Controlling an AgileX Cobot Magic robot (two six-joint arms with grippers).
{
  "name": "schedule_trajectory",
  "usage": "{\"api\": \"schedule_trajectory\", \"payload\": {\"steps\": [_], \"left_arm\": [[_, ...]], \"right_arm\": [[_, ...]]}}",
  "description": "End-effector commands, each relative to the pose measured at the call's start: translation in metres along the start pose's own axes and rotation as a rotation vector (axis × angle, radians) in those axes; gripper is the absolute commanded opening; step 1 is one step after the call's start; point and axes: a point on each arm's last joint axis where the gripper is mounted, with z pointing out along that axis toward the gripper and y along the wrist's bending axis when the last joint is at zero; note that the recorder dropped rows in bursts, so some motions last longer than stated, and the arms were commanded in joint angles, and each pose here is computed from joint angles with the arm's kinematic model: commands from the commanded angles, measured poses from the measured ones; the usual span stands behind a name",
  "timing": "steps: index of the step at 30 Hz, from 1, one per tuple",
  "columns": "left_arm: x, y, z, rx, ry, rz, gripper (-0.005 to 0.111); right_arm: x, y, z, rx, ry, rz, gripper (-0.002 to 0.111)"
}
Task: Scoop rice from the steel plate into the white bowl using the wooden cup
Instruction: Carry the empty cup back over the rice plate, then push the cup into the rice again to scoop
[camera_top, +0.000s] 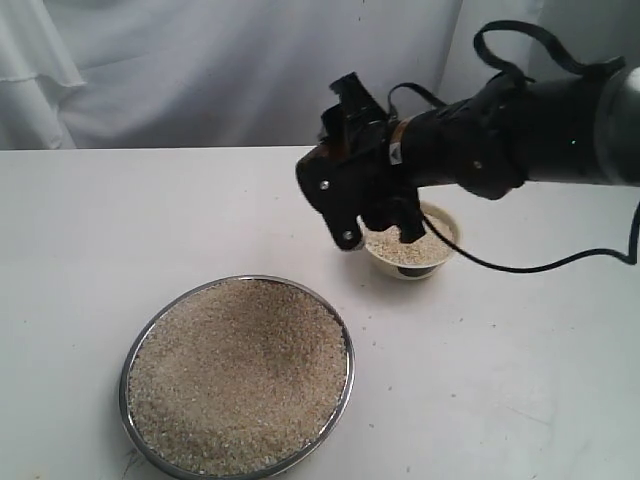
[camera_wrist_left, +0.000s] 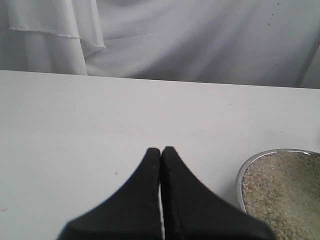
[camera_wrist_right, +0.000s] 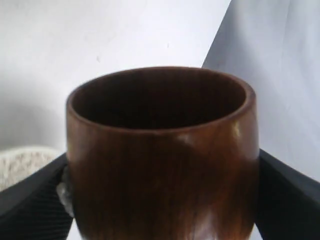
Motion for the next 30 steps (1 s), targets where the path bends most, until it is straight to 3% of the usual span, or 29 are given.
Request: {"api": "schedule_trajectory", "payload": {"steps": [1,8,18,26,30], "left_arm": [[0.001,0.0,0.0,0.002,-0.007,-0.004,0.0],[0.001,0.0,0.0,0.002,-0.007,-0.004,0.0],[0.001,0.0,0.0,0.002,-0.007,-0.004,0.0],[0.001,0.0,0.0,0.002,-0.007,-0.004,0.0],[0.001,0.0,0.0,0.002,-0.007,-0.004,0.0]], "right_arm": [[-0.042,0.003,0.01,0.019,-0.09,-0.04,0.0],[-0.087,0.016,0.034,0.073,-0.188,-0.216,0.0],[-0.117,0.032,0.062,0.193,-0.252,-0.401,0.0],[-0.126,0.039,0.079,0.21,-0.253,-0.547,0.0],[-0.13,0.049,0.08,0.131,-0.263,-0.662,0.0]]}}
